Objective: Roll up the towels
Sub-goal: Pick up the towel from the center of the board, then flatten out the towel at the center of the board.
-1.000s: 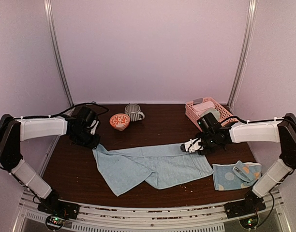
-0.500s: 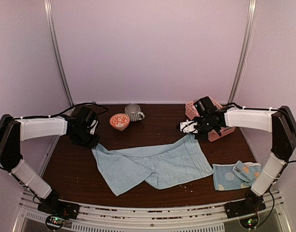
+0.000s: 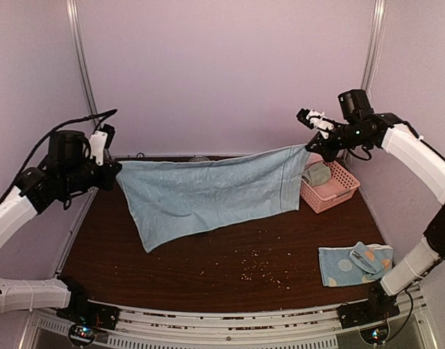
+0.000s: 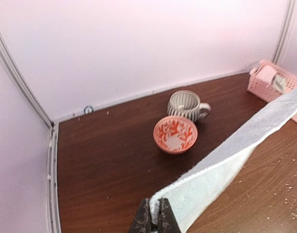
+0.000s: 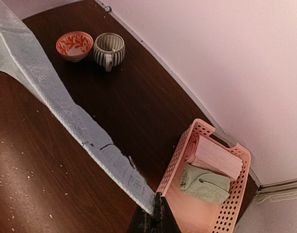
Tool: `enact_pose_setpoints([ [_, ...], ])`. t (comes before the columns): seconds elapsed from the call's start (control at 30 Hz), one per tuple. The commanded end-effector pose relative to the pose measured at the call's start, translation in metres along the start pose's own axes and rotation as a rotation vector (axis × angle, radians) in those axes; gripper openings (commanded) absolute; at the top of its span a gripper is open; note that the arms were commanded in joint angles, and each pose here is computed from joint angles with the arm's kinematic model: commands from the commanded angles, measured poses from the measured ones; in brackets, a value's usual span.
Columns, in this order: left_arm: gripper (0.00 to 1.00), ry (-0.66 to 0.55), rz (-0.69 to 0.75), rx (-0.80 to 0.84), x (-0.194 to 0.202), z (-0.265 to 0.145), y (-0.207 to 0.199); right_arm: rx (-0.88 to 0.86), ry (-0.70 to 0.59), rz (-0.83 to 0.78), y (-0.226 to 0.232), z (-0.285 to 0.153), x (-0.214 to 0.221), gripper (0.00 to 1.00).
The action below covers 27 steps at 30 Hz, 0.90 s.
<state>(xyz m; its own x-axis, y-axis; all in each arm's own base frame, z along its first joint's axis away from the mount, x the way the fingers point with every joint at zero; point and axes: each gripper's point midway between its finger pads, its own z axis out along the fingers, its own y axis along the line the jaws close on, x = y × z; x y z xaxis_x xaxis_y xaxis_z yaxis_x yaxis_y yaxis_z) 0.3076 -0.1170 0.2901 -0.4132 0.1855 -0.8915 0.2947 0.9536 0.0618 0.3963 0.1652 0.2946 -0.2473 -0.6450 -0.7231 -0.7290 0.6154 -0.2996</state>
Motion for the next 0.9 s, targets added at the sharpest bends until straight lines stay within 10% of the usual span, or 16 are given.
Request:
enact_pose_setpoints([
  [0.0,0.00,-0.198,0.089,0.131,-0.047,-0.057,-0.015,-0.051,-0.119,0.066,0.022,-0.067,-0.025,0.00],
  [0.5,0.00,-0.349,0.021,0.379,-0.032,-0.141,-0.043,-0.431,-0.135,-0.018,0.140,-0.130,0.034,0.00],
  [0.87,0.00,0.102,-0.018,0.062,0.035,0.043,-0.015,-0.210,0.114,0.240,0.062,0.026,0.076,0.00],
])
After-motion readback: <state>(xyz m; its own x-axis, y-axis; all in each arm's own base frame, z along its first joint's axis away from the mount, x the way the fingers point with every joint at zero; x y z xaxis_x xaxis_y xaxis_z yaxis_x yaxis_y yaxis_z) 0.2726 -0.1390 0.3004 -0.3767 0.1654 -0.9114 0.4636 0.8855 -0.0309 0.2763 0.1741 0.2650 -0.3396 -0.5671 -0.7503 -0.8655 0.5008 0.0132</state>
